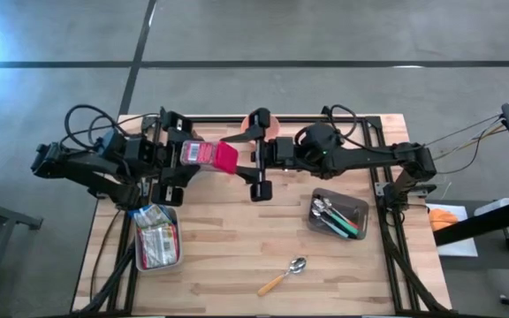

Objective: Pick & Place Food Item
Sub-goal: Put the red seasoning can into the top gray bin

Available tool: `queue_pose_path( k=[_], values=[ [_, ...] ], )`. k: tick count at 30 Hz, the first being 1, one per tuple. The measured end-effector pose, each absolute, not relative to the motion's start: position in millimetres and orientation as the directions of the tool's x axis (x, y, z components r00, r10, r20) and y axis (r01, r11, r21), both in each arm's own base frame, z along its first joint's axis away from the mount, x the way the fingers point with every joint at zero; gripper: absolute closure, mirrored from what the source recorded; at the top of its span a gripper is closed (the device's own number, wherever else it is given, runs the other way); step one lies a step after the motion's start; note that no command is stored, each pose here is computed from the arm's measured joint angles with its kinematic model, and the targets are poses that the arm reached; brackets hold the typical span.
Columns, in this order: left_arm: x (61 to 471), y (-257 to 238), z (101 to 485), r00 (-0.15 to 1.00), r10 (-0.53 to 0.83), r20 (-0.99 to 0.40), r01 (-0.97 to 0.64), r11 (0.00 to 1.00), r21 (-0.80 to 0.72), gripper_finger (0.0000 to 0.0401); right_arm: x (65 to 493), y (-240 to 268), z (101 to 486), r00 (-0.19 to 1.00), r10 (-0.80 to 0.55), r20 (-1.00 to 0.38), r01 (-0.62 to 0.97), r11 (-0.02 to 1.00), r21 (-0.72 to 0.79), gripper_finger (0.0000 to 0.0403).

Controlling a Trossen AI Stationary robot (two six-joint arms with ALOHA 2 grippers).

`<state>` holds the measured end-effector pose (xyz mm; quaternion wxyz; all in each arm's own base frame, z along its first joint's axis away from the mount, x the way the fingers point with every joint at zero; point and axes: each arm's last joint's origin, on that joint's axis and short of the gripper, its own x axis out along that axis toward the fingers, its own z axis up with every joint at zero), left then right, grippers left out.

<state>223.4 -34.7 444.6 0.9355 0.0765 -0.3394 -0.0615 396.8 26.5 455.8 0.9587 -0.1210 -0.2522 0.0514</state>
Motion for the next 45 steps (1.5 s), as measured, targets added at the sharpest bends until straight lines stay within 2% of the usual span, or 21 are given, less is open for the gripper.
queue_pose_path(
  k=[8, 15, 23, 28, 39, 42, 45],
  values=[
    [223.4, -35.5, 444.7, 0.757, -0.199, 0.623, 0.102, 0.977, 0.189, 0.0195, 399.6, 26.9, 461.2, 0.870, 0.167, 0.463, -0.052, 0.967, -0.250, 0.0165],
    [223.4, -35.5, 444.1, 0.760, -0.202, 0.618, 0.104, 0.976, 0.191, 0.0195, 400.2, 25.1, 460.3, 0.874, 0.158, 0.460, -0.081, 0.980, -0.182, 0.0165],
    [224.8, -36.0, 442.3, 0.770, -0.213, 0.601, 0.114, 0.974, 0.197, 0.0195, 400.5, 25.0, 458.1, 0.891, 0.156, 0.427, -0.068, 0.975, -0.214, 0.0165],
    [225.5, -36.1, 441.1, 0.776, -0.215, 0.593, 0.117, 0.973, 0.199, 0.0195, 402.4, 25.2, 453.5, 0.913, 0.158, 0.377, -0.113, 0.984, -0.137, 0.0165],
    [225.0, -36.2, 440.9, 0.790, -0.218, 0.573, 0.120, 0.971, 0.205, 0.0195, 402.7, 25.9, 451.1, 0.920, 0.191, 0.342, -0.139, 0.975, -0.171, 0.0164],
    [224.9, -36.1, 440.5, 0.793, -0.218, 0.569, 0.119, 0.971, 0.206, 0.0195, 402.7, 26.9, 450.4, 0.919, 0.210, 0.332, -0.156, 0.971, -0.181, 0.0145],
    [223.4, -35.9, 441.4, 0.793, -0.216, 0.570, 0.114, 0.971, 0.210, 0.0195, 403.1, 27.9, 448.5, 0.926, 0.214, 0.310, -0.150, 0.964, -0.218, 0.0099]
  ],
)
